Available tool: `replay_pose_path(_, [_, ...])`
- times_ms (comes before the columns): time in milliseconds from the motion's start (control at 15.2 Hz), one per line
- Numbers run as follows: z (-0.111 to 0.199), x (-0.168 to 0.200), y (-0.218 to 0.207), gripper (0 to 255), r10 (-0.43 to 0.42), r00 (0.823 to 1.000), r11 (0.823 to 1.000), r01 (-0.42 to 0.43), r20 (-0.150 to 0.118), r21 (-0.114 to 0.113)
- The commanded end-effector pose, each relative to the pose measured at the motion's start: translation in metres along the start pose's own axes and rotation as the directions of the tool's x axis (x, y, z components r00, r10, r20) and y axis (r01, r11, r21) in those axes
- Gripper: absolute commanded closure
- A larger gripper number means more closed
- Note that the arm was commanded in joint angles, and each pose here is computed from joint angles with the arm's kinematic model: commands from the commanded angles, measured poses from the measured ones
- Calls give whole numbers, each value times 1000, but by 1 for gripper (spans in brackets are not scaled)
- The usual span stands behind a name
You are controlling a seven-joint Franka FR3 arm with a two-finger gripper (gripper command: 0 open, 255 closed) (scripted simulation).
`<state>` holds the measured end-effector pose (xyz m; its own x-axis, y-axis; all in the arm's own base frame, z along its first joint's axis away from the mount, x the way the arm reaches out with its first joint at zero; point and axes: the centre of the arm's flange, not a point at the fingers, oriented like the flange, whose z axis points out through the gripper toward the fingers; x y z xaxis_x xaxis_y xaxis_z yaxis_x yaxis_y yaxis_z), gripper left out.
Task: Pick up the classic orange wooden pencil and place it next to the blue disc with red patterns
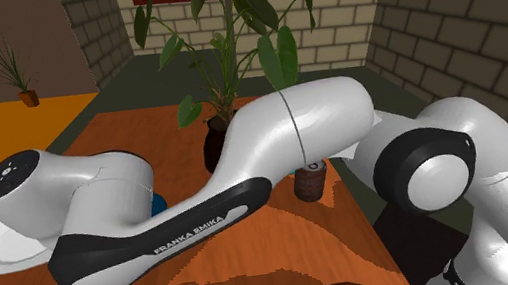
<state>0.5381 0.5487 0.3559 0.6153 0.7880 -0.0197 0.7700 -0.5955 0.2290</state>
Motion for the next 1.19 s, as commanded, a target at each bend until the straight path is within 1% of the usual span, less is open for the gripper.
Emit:
replay_pose_path(0, [4,-1,-2,255,0,1000,1000,0,0,0])
replay_pose_path(396, [4,-1,-2,255,0,1000,1000,0,0,0])
replay_pose_path(462, [4,-1,-2,0,0,1000,1000,0,0,0])
replay_pose_path(792, [4,-1,-2,0,0,1000,1000,0,0,0])
replay_pose_path(1056, [-46,-1,-2,0,0,1000,1000,0,0,0])
replay_pose_path(1122, [-46,-1,-2,0,0,1000,1000,0,0,0])
